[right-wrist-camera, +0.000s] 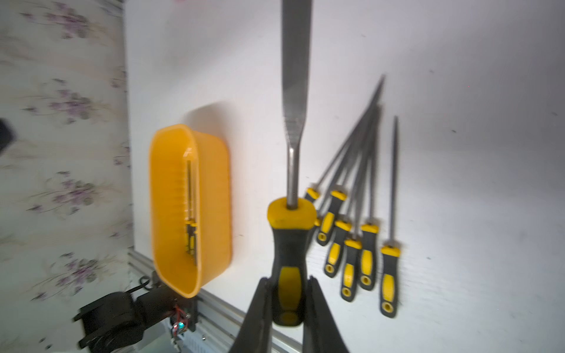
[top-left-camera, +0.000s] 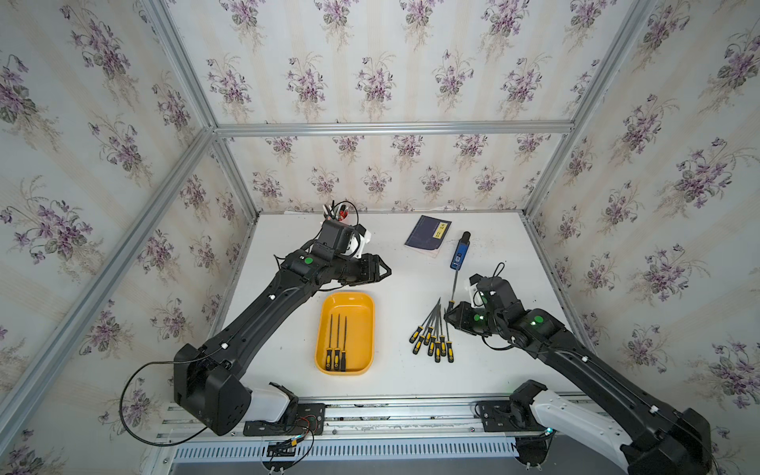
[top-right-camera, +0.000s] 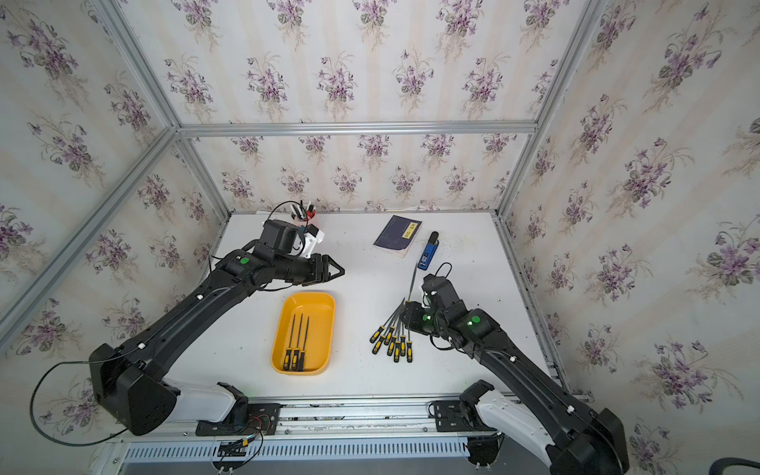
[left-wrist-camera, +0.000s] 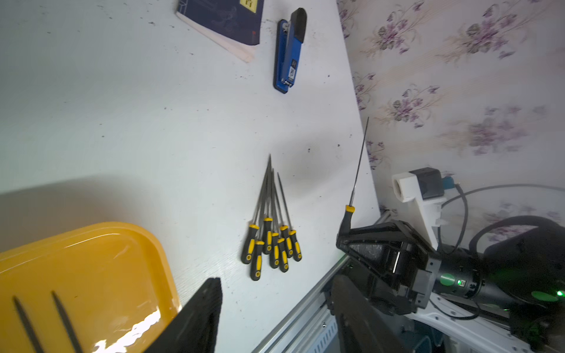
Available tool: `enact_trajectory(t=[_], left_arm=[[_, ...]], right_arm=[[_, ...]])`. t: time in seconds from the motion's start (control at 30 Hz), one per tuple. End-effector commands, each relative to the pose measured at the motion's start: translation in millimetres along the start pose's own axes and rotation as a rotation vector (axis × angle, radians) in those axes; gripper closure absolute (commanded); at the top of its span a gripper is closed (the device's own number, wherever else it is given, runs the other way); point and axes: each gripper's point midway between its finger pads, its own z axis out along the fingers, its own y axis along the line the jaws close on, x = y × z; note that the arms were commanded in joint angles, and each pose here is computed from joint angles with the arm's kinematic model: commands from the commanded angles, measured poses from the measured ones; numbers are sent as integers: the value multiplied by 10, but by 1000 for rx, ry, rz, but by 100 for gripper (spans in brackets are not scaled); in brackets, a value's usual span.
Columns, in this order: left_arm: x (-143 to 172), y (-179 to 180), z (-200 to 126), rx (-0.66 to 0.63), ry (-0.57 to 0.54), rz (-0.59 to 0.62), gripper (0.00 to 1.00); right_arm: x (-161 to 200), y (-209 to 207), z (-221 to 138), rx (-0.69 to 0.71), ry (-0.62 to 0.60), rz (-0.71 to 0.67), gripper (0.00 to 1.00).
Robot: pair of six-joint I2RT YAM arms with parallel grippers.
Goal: Put the file tool into the storage box
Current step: Pick up the file tool from the center of the board.
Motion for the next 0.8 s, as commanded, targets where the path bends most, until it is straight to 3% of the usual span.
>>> enact_trajectory(t=[0.0, 0.27, 0.77], left_arm=[[-137, -403, -3, 207, -13, 1, 37], [-231, -393, 152, 208, 11, -32, 37], [-153, -34, 271, 43, 31, -32, 40]], right_arm=[[-51, 574, -107, -232, -25, -60, 100], [270, 1042, 172, -260, 71, -176, 100], [393, 1313, 375, -306, 134, -208, 100]])
